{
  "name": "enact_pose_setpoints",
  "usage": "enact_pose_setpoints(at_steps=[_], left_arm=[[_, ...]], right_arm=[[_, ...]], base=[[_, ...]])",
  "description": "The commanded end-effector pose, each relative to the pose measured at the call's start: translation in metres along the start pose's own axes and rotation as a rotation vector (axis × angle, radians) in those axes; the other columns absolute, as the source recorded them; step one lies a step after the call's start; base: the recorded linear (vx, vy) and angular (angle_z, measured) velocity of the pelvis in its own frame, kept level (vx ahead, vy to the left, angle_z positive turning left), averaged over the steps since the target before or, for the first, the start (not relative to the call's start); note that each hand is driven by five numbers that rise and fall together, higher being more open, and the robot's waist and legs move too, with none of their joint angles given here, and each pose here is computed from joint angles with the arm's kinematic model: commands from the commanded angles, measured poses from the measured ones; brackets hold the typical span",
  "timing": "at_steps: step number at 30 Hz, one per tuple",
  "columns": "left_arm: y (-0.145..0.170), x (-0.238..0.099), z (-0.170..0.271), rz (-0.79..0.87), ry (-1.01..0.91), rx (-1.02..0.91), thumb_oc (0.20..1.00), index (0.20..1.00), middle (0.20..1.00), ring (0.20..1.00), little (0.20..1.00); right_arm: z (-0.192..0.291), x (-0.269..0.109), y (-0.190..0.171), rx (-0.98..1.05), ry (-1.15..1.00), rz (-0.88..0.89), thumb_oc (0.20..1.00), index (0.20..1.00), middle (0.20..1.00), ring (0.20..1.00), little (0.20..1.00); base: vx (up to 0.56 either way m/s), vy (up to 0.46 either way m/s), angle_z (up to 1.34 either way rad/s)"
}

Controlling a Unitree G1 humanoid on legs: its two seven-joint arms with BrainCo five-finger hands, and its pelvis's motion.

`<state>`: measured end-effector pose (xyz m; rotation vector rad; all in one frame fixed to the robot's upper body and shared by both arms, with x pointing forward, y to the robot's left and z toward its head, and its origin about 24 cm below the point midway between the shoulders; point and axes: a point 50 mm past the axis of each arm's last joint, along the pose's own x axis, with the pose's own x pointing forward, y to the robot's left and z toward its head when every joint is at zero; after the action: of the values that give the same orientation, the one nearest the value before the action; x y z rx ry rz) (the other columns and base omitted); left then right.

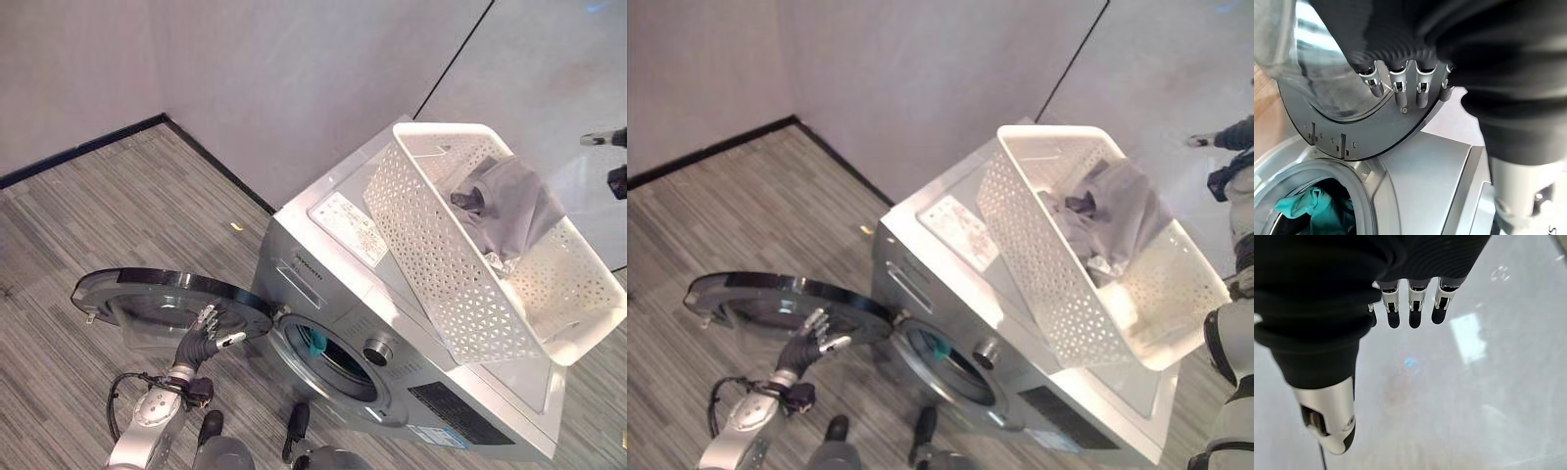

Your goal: Grab the laundry basket,head to the washer,open it,put in the laundry and shut it.

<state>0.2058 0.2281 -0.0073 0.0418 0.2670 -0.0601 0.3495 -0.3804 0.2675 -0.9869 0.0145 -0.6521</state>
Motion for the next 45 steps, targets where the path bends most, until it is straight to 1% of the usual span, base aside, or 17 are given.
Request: enact_pose_setpoints(at_steps=[1,5,8,9,11,15,20,27,32,37,40,41,42,43,45], left_arm=[[-0.007,0.0,0.017,-0.05,-0.089,0.033,1.0,1.0,1.0,1.0,1.0],[-0.003,-0.004,0.014,-0.017,-0.081,0.03,1.0,1.0,1.0,1.0,1.0],[0.0,-0.006,0.014,0.008,-0.087,0.031,1.0,1.0,1.0,1.0,1.0],[0.0,-0.006,0.014,0.007,-0.087,0.032,1.0,1.0,1.0,1.0,1.0],[-0.001,-0.006,0.014,0.012,-0.092,0.03,1.0,1.0,1.0,1.0,1.0],[-0.001,-0.007,0.013,0.009,-0.089,0.026,1.0,1.0,1.0,1.0,1.0],[-0.004,-0.007,0.012,-0.019,-0.086,0.036,1.0,1.0,1.0,1.0,1.0],[-0.007,-0.006,0.013,-0.041,-0.085,0.047,1.0,1.0,1.0,1.0,1.0],[-0.008,-0.005,0.013,-0.043,-0.084,0.04,1.0,1.0,1.0,1.0,1.0],[-0.01,-0.003,0.013,-0.041,-0.086,0.034,1.0,1.0,1.0,1.0,1.0],[-0.015,-0.002,0.013,-0.063,-0.086,0.023,1.0,1.0,1.0,1.0,1.0],[-0.017,-0.001,0.013,-0.069,-0.088,0.023,1.0,1.0,1.0,1.0,1.0],[-0.02,0.001,0.014,-0.081,-0.094,0.02,1.0,1.0,1.0,1.0,1.0],[-0.021,0.002,0.015,-0.085,-0.095,0.019,1.0,1.0,1.0,1.0,1.0],[-0.023,0.004,0.016,-0.092,-0.098,0.019,1.0,1.0,1.0,1.0,1.0]], right_arm=[[0.019,0.004,-0.017,-0.007,-0.074,0.002,1.0,1.0,1.0,1.0,1.0],[0.025,-0.007,0.02,-0.068,-0.158,0.158,1.0,1.0,1.0,1.0,1.0],[0.026,-0.024,0.047,-0.115,-0.239,0.291,1.0,1.0,1.0,1.0,1.0],[0.025,-0.024,0.048,-0.115,-0.238,0.291,1.0,1.0,1.0,1.0,1.0],[0.025,-0.034,0.059,-0.127,-0.279,0.36,1.0,1.0,1.0,1.0,1.0],[0.027,-0.044,0.064,-0.138,-0.329,0.42,1.0,1.0,1.0,1.0,1.0],[0.02,-0.045,0.069,-0.213,-0.307,0.487,1.0,1.0,1.0,1.0,1.0],[0.027,-0.033,0.083,-0.284,-0.255,0.492,1.0,1.0,1.0,1.0,1.0],[0.029,-0.029,0.093,-0.285,-0.213,0.472,1.0,1.0,1.0,1.0,1.0],[0.018,-0.028,0.109,-0.256,-0.107,0.449,1.0,1.0,1.0,1.0,1.0],[-0.005,-0.037,0.128,-0.238,0.002,0.474,1.0,1.0,1.0,1.0,1.0],[-0.01,-0.04,0.132,-0.237,0.025,0.48,0.95,0.95,0.95,0.95,0.95],[-0.021,-0.046,0.14,-0.243,0.067,0.505,0.517,0.517,0.517,0.517,0.517],[-0.027,-0.05,0.144,-0.242,0.086,0.515,0.2,0.2,0.2,0.2,0.2],[-0.034,-0.055,0.149,-0.243,0.107,0.534,0.2,0.2,0.2,0.2,0.2]], base=[[-0.01,0.001,-0.07],[-0.01,-0.014,-0.21],[-0.01,-0.022,-0.22],[-0.01,-0.023,-0.25],[-0.01,-0.023,-0.13],[0.0,-0.009,-0.09],[0.01,-0.006,0.02],[0.0,-0.003,0.02],[-0.01,-0.014,0.09],[-0.03,-0.024,0.19],[-0.05,-0.037,0.25],[-0.04,-0.027,0.46],[-0.03,-0.025,0.3],[-0.02,-0.025,0.19],[0.01,-0.01,0.14]])
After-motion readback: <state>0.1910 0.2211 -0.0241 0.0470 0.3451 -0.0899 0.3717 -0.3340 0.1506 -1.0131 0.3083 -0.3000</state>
